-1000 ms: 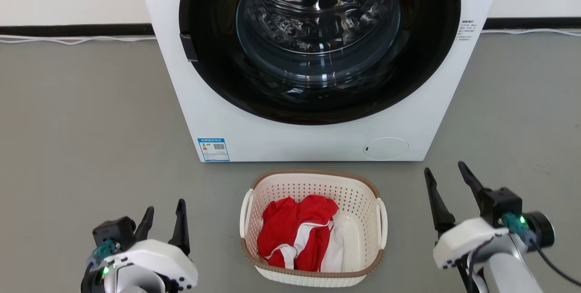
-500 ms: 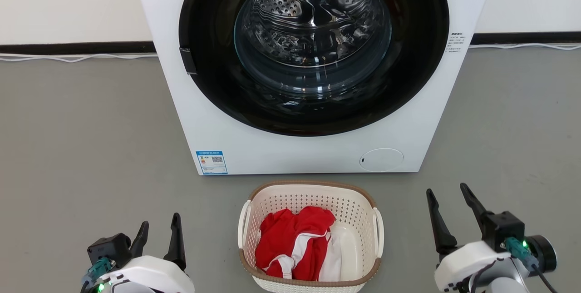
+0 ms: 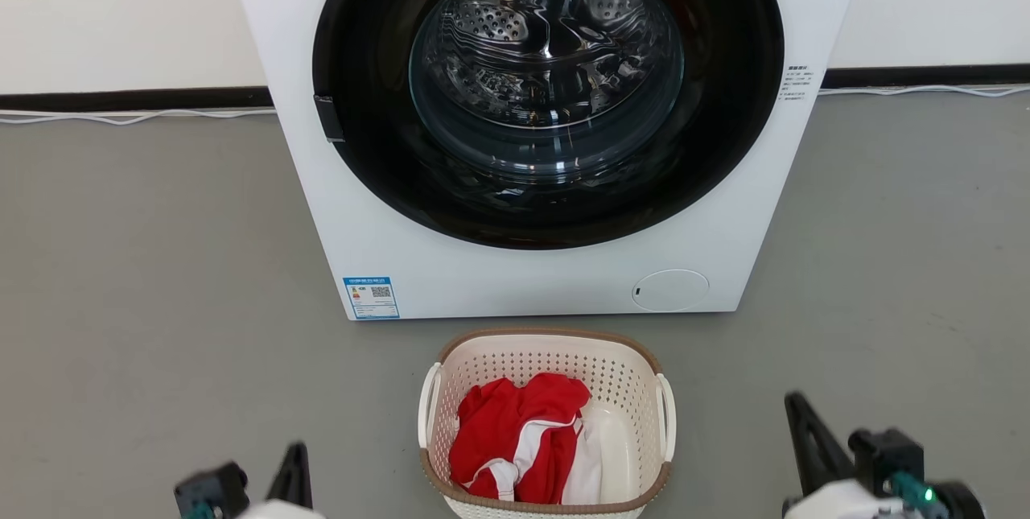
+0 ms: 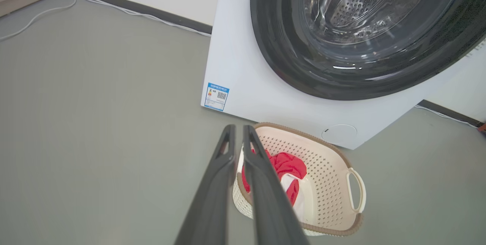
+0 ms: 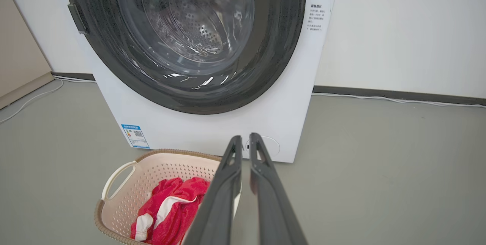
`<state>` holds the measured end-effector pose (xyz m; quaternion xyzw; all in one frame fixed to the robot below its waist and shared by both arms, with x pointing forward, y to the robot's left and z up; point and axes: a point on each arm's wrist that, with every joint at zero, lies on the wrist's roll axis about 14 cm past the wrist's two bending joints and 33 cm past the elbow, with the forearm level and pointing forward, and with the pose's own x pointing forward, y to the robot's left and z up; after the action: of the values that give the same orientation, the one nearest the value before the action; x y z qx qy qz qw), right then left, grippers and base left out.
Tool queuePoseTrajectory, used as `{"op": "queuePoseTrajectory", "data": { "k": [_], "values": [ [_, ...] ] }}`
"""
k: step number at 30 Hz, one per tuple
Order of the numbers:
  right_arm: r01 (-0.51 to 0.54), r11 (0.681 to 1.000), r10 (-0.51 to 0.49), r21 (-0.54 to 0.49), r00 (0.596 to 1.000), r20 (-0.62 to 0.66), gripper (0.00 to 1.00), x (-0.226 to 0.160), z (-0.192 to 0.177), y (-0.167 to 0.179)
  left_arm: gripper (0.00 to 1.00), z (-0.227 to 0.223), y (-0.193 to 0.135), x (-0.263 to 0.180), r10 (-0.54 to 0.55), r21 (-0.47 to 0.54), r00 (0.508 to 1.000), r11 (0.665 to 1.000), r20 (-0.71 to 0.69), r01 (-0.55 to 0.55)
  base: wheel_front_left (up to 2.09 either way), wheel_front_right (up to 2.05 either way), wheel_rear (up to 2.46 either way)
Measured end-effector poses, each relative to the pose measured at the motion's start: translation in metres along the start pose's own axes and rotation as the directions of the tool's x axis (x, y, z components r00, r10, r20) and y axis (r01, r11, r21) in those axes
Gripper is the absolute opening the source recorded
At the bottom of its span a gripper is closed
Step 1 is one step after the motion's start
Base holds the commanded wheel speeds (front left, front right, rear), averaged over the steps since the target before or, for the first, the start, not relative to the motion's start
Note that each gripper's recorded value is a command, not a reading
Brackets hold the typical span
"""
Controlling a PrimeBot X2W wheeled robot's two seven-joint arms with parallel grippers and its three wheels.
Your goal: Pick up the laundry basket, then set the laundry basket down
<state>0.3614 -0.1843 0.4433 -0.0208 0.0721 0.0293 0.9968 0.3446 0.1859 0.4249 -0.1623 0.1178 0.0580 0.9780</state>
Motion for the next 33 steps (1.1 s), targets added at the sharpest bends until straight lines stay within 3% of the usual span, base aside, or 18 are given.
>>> {"op": "queuePoseTrajectory", "data": {
  "k": [3,15,33],
  "values": [
    [0.007,1.000,-0.005,0.022,0.998,-0.061,0.00,-0.009,-0.019,0.001,0.00,-0.019,0.004,-0.008,0.018,-0.015,0.998,1.000,-0.053,-0.019,0.00,0.00,0.00],
    [0.053,0.984,-0.043,0.170,0.997,-0.058,0.00,-0.008,-0.016,-0.006,0.00,-0.019,0.005,-0.006,0.024,-0.124,0.996,0.992,-0.081,-0.034,0.00,0.00,0.00],
    [0.099,0.917,-0.084,0.387,0.995,-0.055,0.00,-0.005,-0.010,-0.013,0.00,-0.014,0.002,-0.001,0.012,-0.305,0.995,0.951,-0.098,-0.042,0.00,0.00,0.00]
  ]
}}
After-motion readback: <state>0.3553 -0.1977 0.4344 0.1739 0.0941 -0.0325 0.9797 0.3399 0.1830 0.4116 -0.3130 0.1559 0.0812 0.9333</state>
